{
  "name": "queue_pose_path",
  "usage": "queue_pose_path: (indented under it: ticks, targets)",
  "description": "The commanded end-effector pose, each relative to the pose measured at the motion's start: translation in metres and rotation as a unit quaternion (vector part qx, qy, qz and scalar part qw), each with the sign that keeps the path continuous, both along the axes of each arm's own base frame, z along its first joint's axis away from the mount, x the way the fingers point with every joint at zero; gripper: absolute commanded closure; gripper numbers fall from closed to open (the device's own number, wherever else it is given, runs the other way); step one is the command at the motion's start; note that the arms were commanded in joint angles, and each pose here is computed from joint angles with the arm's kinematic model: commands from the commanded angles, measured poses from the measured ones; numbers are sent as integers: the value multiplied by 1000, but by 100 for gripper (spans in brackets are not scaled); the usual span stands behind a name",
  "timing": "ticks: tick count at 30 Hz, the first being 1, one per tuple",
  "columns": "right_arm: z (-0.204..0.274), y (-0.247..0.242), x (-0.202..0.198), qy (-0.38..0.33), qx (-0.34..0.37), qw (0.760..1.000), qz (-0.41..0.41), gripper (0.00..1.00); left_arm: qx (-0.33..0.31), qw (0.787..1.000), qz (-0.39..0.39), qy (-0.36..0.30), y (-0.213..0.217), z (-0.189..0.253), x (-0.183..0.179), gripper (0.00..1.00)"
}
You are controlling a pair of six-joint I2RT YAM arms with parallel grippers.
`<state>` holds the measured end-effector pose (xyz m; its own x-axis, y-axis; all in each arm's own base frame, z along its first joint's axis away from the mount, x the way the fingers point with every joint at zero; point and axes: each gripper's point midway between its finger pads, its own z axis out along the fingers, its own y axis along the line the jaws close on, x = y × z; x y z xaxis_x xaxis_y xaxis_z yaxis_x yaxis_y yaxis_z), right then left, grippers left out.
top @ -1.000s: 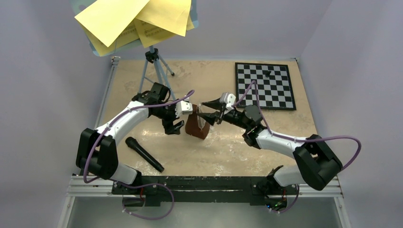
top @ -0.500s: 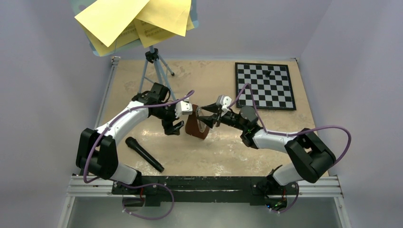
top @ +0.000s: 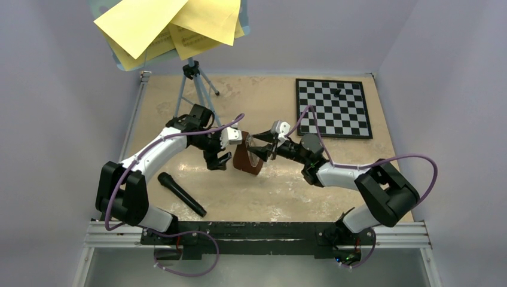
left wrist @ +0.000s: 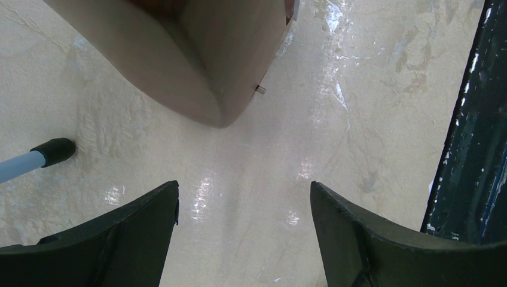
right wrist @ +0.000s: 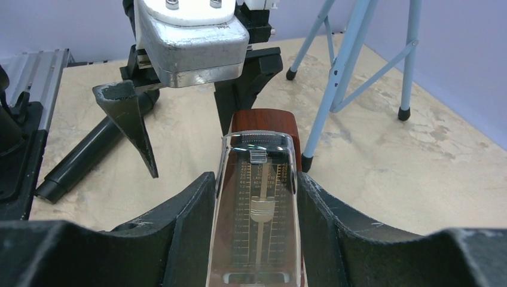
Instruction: Pack up the instrument practice props
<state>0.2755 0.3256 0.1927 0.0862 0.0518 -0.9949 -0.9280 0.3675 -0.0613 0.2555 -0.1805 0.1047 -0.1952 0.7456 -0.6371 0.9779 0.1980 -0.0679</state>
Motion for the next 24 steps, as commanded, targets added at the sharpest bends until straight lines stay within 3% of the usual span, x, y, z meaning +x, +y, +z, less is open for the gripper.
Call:
queue_pose_path:
  ticks: [1, 12, 24]
  targets:
    - [7, 6, 7, -26, 4, 1000, -2, 100, -15, 1000, 1, -3, 0, 4, -1, 15]
    - [28, 10, 4, -49, 30, 998, 11, 100, -19, 1000, 6, 5, 1, 0, -5, 15]
    - [-10, 7, 1, -14, -32, 999, 18, 100, -21, 1000, 9, 5, 0, 1, -3, 15]
